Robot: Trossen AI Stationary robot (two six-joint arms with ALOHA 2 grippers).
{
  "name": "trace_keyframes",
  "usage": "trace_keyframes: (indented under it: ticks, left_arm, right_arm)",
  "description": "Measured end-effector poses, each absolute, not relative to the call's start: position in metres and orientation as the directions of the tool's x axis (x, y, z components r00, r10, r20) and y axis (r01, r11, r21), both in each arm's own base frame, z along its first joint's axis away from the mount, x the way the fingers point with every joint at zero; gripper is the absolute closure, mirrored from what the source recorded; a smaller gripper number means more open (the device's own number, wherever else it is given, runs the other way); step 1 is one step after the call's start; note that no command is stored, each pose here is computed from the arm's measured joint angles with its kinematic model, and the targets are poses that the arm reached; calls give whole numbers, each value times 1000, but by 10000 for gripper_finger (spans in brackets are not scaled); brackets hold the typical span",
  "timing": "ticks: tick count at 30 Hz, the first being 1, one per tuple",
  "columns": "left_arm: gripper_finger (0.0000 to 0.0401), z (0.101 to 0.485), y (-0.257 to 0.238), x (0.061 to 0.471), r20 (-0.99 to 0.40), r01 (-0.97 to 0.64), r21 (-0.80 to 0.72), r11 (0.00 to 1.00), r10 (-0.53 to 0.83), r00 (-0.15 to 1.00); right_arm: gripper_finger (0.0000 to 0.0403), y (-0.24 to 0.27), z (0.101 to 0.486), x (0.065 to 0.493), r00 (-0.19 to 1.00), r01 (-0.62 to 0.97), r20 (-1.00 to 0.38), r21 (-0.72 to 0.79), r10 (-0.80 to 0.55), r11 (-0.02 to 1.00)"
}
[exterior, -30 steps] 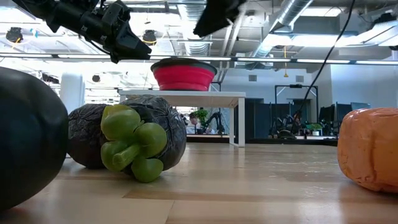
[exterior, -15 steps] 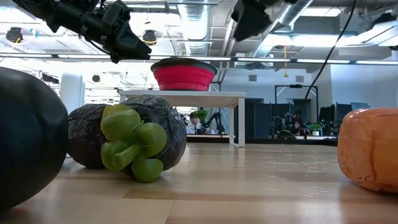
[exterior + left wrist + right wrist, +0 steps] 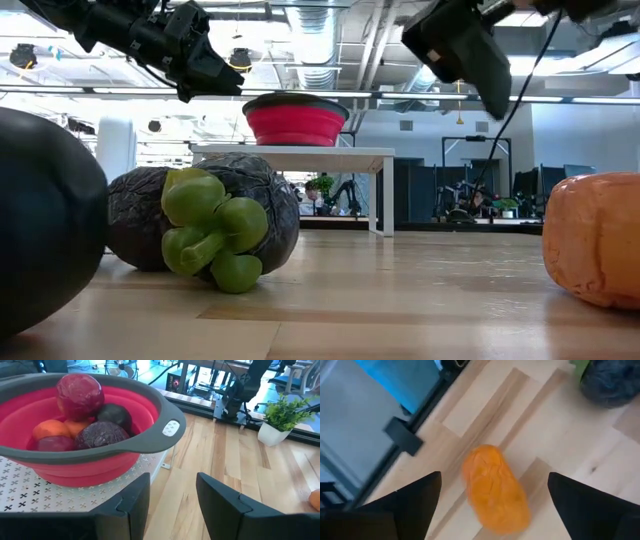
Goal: Pick & Place Fruit
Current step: Put the mango into the red strainer bowl
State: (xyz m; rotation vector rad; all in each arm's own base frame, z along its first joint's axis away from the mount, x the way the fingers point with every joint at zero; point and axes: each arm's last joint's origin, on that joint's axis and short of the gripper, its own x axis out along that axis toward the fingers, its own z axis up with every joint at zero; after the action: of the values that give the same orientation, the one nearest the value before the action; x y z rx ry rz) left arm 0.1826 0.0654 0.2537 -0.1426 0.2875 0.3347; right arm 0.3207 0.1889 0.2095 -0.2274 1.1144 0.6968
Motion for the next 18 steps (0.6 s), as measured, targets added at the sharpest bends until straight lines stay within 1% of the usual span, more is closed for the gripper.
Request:
trace_keyframes:
  ticks: [2, 4, 14, 18]
  left_arm:
    - [248, 254, 65, 183, -303, -343, -90, 935, 302, 904]
    - [248, 254, 65, 183, -301, -343, -90, 935, 303, 904]
    - [248, 254, 65, 183, -302, -343, -90, 935, 302, 904]
    - [248, 254, 65, 183, -302, -342, -88, 935, 302, 904]
  right_arm:
    - [42, 194, 199, 323, 259, -629, -891, 137, 372, 765]
    - [47, 196, 189, 323, 234, -634, -908, 128, 347, 762]
    - [92, 204, 163, 327, 191, -665, -930, 113, 314, 739]
    - [106, 203, 152, 327, 167, -657, -947, 101, 275, 747]
